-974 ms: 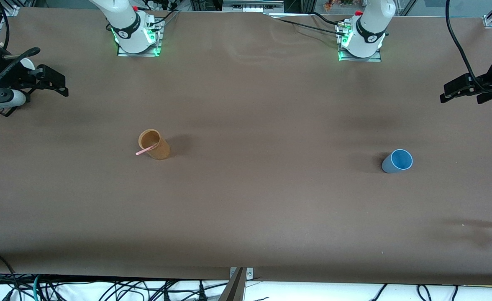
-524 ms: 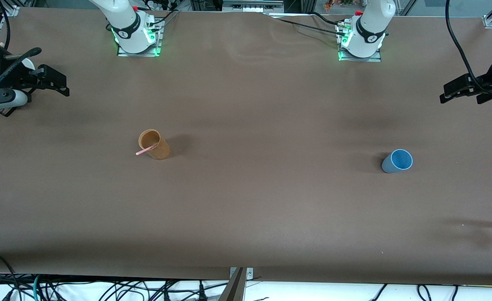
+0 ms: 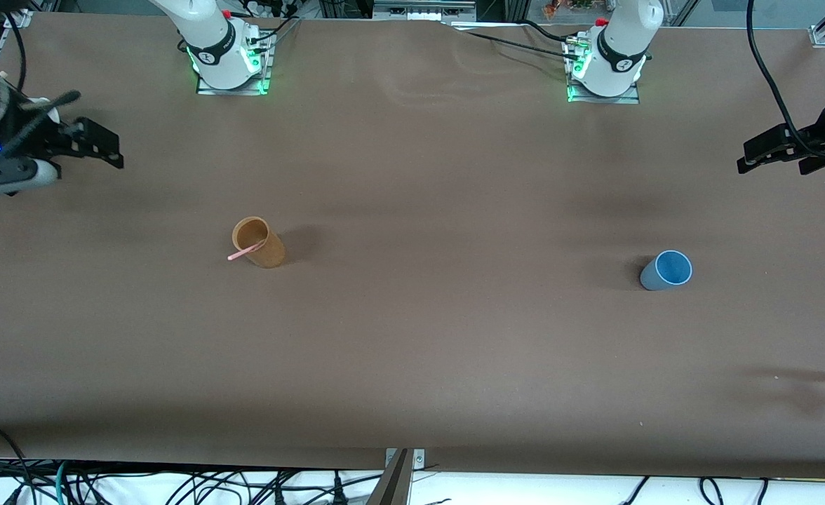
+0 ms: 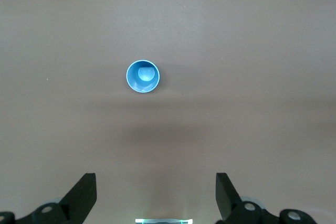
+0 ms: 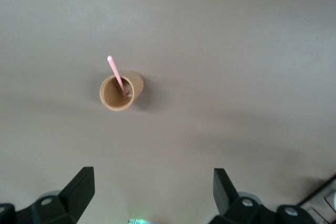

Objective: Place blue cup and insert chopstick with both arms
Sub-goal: 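Grasp the pink chopstick with the right gripper while the left gripper reaches the blue cup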

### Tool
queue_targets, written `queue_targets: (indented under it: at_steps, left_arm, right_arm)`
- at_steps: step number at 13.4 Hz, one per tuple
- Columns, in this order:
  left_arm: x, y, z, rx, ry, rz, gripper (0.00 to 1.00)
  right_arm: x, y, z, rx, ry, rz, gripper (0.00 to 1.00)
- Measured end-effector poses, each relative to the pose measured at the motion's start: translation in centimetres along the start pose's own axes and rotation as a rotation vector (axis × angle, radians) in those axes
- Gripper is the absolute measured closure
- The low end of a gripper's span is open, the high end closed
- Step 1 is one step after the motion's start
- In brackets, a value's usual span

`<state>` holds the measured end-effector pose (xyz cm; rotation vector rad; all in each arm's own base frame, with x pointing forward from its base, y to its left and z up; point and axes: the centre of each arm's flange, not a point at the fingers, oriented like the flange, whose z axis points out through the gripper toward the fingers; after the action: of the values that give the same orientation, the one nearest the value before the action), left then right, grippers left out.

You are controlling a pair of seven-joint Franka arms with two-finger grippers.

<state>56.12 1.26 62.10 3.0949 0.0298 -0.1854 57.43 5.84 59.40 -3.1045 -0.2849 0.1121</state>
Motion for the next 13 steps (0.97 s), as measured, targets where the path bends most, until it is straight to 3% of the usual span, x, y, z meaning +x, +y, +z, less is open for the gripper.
queue_targets:
  at_steps: [7,13]
  left_arm:
    - [3.1,-0.5,3.9,0.000,-0.034,-0.009,0.00]
    - [9.5,-1.8,13.9,0.004,-0.085,-0.030,0.00]
  right_arm:
    - [4.9,-7.0,11.3,-0.001,0.039,-0.082,0.00]
    - [8.4,-10.4,20.1,-0.001,0.037,-0.078,0.00]
